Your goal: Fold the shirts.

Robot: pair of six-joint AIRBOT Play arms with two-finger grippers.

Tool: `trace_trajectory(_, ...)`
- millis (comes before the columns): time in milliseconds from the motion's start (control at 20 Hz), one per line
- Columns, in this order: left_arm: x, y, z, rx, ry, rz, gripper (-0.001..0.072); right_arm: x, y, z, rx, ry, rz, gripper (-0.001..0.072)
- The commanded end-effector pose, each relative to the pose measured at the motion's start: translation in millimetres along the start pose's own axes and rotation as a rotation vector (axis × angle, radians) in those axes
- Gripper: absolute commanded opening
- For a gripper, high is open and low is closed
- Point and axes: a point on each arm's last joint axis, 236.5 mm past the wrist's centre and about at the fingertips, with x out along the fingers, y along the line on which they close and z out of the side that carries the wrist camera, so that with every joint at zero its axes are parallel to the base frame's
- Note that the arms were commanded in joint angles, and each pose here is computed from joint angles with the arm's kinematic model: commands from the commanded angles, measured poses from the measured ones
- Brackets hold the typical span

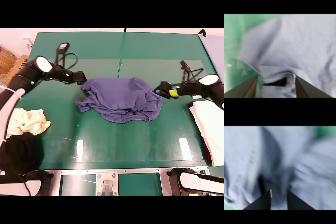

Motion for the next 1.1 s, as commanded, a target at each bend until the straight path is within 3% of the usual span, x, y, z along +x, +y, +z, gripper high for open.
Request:
trace_trajectory(0,-14,37,13,-0.066,-0.024,0.038,0.0520,-18,-47,-45,0.178,0.066,-0.072,0.0237)
trace_trajectory(100,-11,51,11,-0.089,-0.018,0.049,0.0520,-4,-49,-87,0.223,0.122,-0.064,0.0451)
trace_trajectory(150,-5,54,8,-0.095,-0.007,0.052,0.0520,7,-49,-107,0.249,0.143,-0.056,0.0505)
trace_trajectory(400,28,54,-15,-0.167,0.070,-0.003,0.0520,47,-48,-125,0.335,0.088,-0.049,0.0507)
trace_trajectory(450,30,54,-17,-0.169,0.077,-0.003,0.0520,49,-49,-113,0.350,0.049,-0.046,0.0429)
trace_trajectory(500,30,54,-17,-0.166,0.077,-0.002,0.0520,50,-50,-98,0.342,0.021,-0.049,0.0180)
trace_trajectory(550,30,54,-16,-0.154,0.076,-0.003,0.0520,48,-49,-79,0.307,-0.006,-0.047,0.0048)
trace_trajectory(600,30,54,-17,-0.138,0.080,-0.005,0.0520,46,-48,-56,0.280,-0.037,-0.042,0.0020)
trace_trajectory(850,26,43,-43,-0.118,0.194,-0.046,0.0520,24,-44,80,0.204,-0.162,0.007,0.0018)
trace_trajectory(1050,24,39,-54,-0.091,0.237,-0.063,0.0520,23,-55,137,0.292,-0.157,0.051,0.0018)
